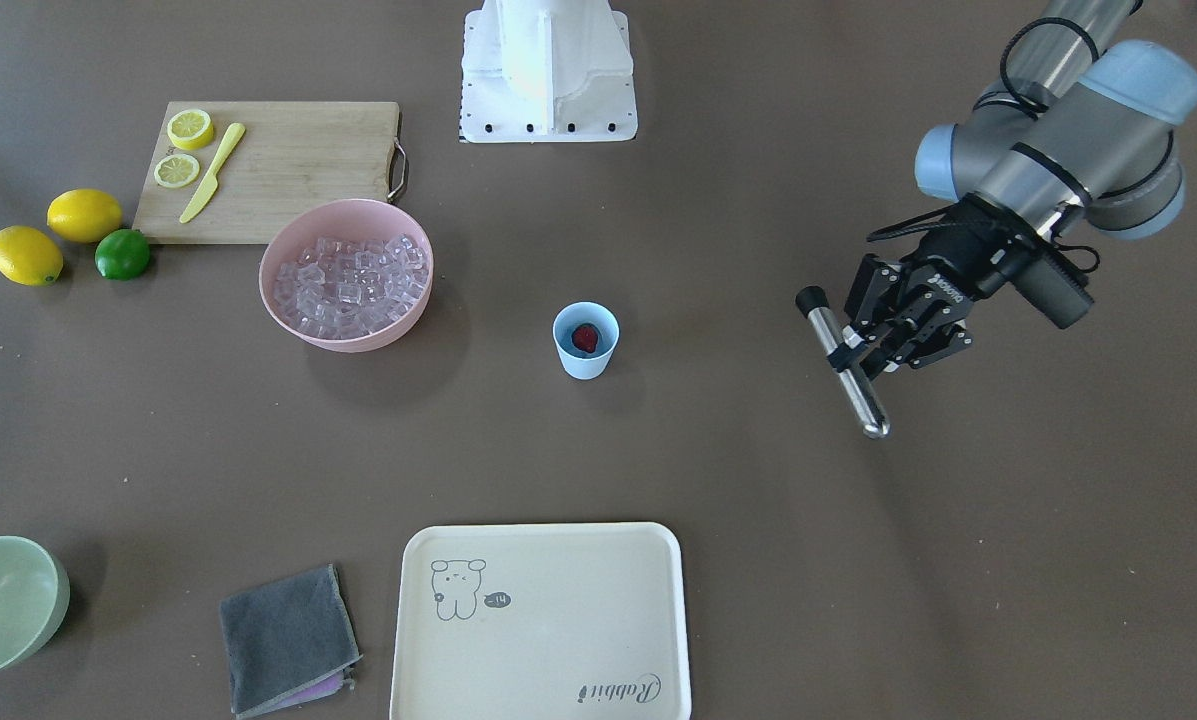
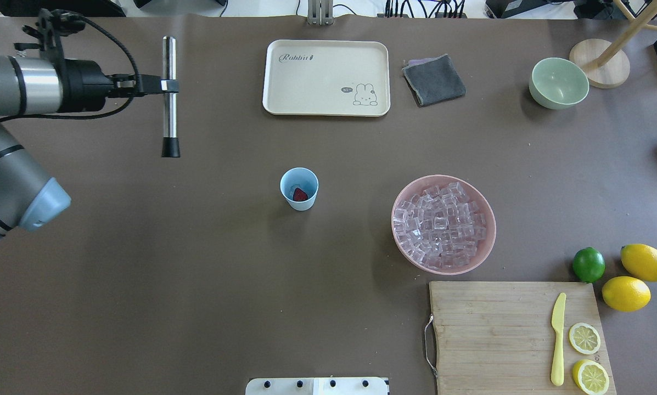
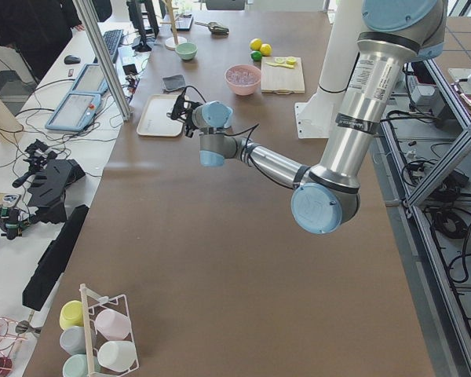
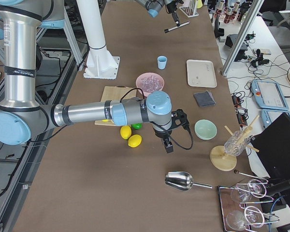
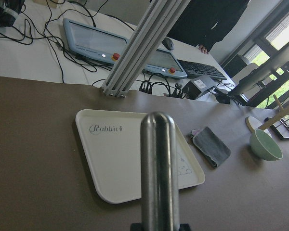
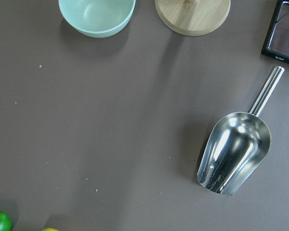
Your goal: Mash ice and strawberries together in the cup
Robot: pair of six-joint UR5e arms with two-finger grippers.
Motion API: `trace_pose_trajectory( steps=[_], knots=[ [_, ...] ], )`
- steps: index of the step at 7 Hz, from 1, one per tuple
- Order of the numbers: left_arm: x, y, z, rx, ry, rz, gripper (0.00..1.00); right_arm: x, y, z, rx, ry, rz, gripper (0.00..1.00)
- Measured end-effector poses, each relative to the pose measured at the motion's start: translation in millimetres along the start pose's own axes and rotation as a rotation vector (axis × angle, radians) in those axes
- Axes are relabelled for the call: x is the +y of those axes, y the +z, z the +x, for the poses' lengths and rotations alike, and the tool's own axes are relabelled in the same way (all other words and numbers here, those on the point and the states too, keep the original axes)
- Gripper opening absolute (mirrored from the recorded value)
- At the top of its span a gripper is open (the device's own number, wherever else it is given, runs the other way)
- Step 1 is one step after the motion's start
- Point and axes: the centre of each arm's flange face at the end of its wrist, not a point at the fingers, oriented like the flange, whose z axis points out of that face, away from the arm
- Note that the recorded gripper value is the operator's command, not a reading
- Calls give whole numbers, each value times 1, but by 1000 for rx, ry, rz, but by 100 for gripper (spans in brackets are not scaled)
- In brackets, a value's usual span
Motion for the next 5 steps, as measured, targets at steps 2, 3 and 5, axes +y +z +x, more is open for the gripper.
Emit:
trace_pose_trajectory(
  steps=[2,3,5],
  knots=[
    [-7,-69,-84,-112,-182,-181,0,9,1,2,-4,11,-4,99],
    [16,-91,-131,-166,-231,-236,0,13,2,3,-7,18,-6,99],
    [93,-127,-245,-280,-206,-344,0,21,1,7,-6,33,-8,99]
  ],
)
